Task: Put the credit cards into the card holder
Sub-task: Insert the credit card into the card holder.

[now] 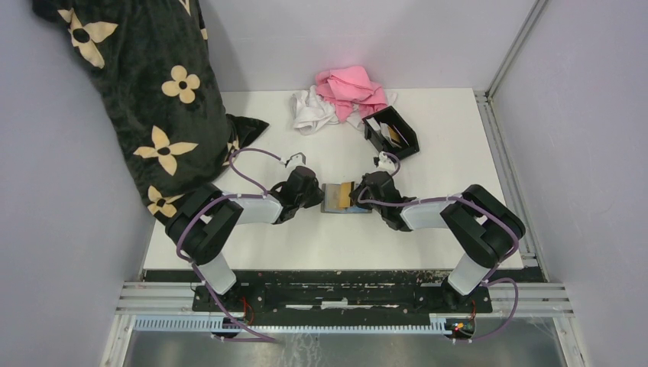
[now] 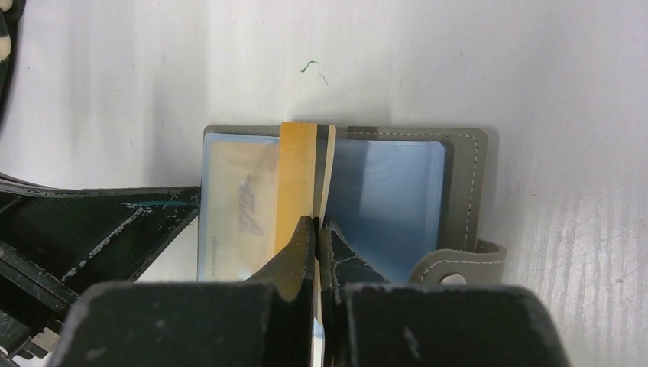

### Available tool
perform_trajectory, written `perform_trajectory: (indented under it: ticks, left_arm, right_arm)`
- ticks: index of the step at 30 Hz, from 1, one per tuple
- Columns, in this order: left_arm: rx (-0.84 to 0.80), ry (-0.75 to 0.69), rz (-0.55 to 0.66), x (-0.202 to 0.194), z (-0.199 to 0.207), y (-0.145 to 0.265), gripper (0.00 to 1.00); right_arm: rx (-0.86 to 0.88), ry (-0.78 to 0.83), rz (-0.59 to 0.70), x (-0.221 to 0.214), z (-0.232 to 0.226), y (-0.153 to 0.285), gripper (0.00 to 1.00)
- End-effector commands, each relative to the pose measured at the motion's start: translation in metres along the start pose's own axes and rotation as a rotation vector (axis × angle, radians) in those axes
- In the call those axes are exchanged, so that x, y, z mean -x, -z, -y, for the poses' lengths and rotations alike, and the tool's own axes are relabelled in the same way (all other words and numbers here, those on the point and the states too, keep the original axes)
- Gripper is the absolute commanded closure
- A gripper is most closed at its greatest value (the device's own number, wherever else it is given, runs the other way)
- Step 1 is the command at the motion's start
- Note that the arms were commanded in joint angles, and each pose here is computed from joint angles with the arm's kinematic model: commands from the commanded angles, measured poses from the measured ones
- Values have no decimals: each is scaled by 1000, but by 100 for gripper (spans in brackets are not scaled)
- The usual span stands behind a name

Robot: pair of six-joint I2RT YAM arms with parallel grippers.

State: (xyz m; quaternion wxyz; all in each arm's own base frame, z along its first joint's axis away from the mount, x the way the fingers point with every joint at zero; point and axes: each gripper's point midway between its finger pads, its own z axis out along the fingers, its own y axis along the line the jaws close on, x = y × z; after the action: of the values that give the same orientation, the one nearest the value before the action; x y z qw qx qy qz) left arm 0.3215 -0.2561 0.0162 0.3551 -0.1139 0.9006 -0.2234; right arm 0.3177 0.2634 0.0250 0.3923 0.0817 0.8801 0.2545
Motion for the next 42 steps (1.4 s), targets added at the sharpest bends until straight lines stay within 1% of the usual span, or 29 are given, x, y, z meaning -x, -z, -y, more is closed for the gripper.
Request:
perform_trajectory:
  ticks: [1,25,34,42]
  left_arm:
    - [191,-95,-200,-63,-67,4,82]
    - [192,-93,-212,-68,-68,-3,83]
    - [194,-94,-212,-68,-68,-2,83]
    - [191,-94,-222,-72,-70,-3,84]
  right_arm:
    - [-142,89,-197,-65,46,8,99]
    - [-124,129,-254,-89,43,25,99]
    - [-121,121,-257,-92,42,27,99]
    - [-175,79,-230,-87,46,33,99]
